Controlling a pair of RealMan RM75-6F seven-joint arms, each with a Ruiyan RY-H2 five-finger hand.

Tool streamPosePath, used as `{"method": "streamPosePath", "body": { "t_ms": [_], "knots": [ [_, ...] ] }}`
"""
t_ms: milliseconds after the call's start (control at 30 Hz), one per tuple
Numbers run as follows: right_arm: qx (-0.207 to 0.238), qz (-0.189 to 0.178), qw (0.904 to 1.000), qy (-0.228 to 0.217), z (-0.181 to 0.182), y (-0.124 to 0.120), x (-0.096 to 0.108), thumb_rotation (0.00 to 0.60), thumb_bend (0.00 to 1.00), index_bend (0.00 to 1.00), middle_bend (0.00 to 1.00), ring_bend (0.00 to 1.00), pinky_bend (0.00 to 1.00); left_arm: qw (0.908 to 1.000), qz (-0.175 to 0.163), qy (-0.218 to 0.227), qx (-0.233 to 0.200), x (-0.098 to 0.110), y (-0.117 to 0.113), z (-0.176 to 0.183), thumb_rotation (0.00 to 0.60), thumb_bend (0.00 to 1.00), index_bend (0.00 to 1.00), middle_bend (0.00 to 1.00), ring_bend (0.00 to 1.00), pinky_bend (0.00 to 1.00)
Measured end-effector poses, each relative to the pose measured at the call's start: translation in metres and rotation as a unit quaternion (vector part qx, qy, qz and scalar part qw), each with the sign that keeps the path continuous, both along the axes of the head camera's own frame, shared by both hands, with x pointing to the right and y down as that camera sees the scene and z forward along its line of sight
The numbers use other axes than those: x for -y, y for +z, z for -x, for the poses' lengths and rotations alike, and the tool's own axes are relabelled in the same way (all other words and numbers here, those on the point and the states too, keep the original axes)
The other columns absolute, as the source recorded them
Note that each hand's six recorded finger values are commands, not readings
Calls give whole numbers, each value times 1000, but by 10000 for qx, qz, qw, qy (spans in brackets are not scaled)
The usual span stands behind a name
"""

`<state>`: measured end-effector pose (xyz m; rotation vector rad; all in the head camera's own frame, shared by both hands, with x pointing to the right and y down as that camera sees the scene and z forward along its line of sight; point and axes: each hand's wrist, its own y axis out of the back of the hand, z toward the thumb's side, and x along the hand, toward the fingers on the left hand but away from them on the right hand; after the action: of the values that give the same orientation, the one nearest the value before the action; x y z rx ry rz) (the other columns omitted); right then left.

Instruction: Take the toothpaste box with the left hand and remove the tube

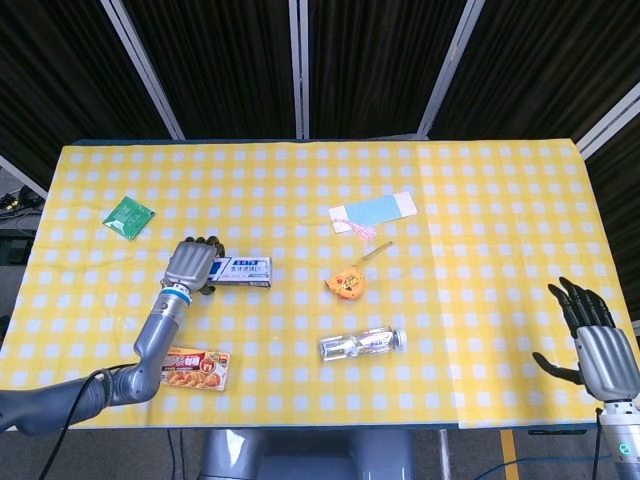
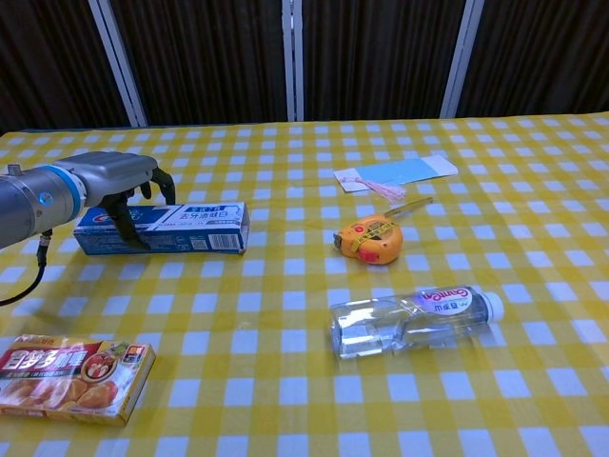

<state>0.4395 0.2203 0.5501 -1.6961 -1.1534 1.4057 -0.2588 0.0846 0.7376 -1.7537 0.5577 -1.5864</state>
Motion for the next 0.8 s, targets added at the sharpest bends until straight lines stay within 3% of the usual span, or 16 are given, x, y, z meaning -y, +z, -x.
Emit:
{"method": "streamPosePath", "body": {
  "t_ms": [100,433,633,800],
  "knots": [
    [21,-15,10000,-9,0,-1,0,600,83,0,0,0,0,9999,-126,-22,6,-1,-1,-3,600,394,583,402,410,394],
    [46,-51,10000,-17,2,-4,-1,600,83,5,0,0,0,9990,-442,40,-34,0,-15,8,600,394,581,402,410,394],
    [46,-74,9999,-54,4,-5,-1,600,83,6,0,0,0,9962,-836,238,31,16,-39,20,600,394,570,395,410,393],
    [36,-99,9999,-72,5,-7,-2,600,83,6,0,0,0,9890,-1291,684,225,34,-73,29,600,394,554,373,410,387]
  ]
}}
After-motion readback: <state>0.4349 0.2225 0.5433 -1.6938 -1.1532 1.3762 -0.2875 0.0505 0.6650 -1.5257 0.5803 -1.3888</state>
